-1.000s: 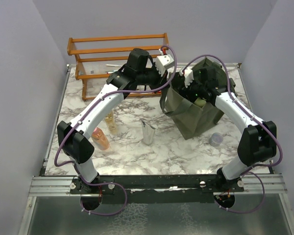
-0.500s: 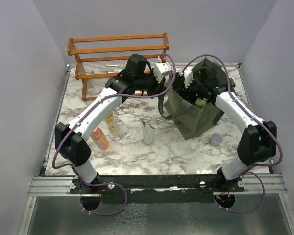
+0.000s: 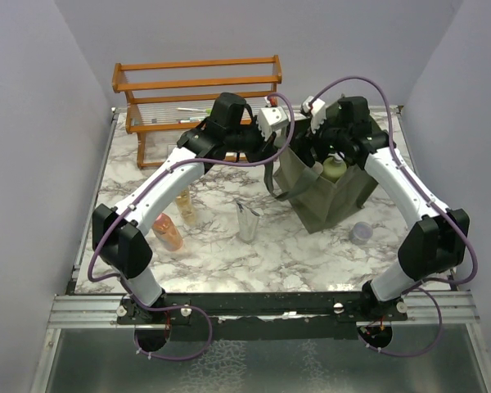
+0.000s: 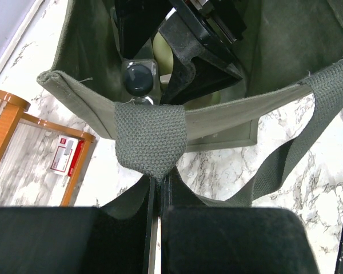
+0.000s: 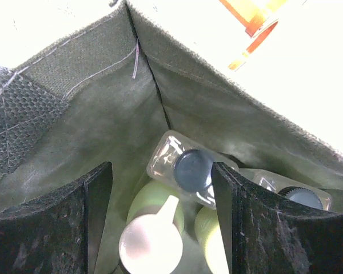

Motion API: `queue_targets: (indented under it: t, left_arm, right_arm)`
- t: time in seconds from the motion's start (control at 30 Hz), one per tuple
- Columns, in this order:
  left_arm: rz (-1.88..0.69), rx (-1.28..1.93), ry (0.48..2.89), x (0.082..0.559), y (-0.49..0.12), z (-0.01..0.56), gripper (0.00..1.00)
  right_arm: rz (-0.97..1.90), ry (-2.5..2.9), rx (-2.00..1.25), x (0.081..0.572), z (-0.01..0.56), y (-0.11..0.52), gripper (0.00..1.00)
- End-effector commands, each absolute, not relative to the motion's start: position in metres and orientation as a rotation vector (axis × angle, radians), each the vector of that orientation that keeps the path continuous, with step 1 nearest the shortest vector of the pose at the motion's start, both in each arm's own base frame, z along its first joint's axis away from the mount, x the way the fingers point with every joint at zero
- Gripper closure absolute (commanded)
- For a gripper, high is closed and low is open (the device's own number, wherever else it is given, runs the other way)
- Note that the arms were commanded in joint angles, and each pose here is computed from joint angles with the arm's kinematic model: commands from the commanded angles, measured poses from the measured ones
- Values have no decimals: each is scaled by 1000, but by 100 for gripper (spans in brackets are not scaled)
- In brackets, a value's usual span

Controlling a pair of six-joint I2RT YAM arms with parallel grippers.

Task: Place the personal care products into the canvas bag
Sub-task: Place the care product in the canvas bag.

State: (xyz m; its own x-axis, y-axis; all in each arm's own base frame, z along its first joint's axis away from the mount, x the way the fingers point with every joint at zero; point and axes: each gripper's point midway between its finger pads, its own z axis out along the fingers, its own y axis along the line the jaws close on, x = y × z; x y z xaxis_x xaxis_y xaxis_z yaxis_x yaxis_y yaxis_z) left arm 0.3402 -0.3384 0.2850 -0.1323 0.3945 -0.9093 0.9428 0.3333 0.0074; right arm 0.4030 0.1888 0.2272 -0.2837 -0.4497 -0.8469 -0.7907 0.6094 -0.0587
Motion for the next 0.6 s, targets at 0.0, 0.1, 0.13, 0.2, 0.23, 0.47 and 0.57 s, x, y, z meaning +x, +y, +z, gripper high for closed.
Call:
queue_targets:
  t: [0.0, 0.1, 0.13, 0.2, 0.23, 0.47, 0.57]
  left_arm:
    - [-787, 1220, 1622, 335, -342, 305, 99]
    - [-789, 1216, 1620, 335, -342, 306, 99]
    - [-787, 1216, 1619, 335, -342, 307, 99]
    - [-786, 1214, 1617, 336, -342, 309, 98]
    - [-784, 1214, 1615, 337, -343, 310, 97]
    - [-764, 1219, 1620, 340, -342, 306, 87]
    - [-770, 1238, 1608, 338, -342, 307, 75]
  right_arm:
    - [435, 1861, -982, 404, 257, 190, 30]
    - [378, 1850, -957, 408, 267, 183, 30]
    - [362, 1846, -946, 409, 271, 181, 30]
    - [326, 1835, -919, 412, 283, 176, 30]
    - [311, 1828, -907, 413, 288, 174, 30]
    - [241, 1752, -833, 413, 336, 163, 29]
    - [231, 1713, -816, 409, 356, 161, 29]
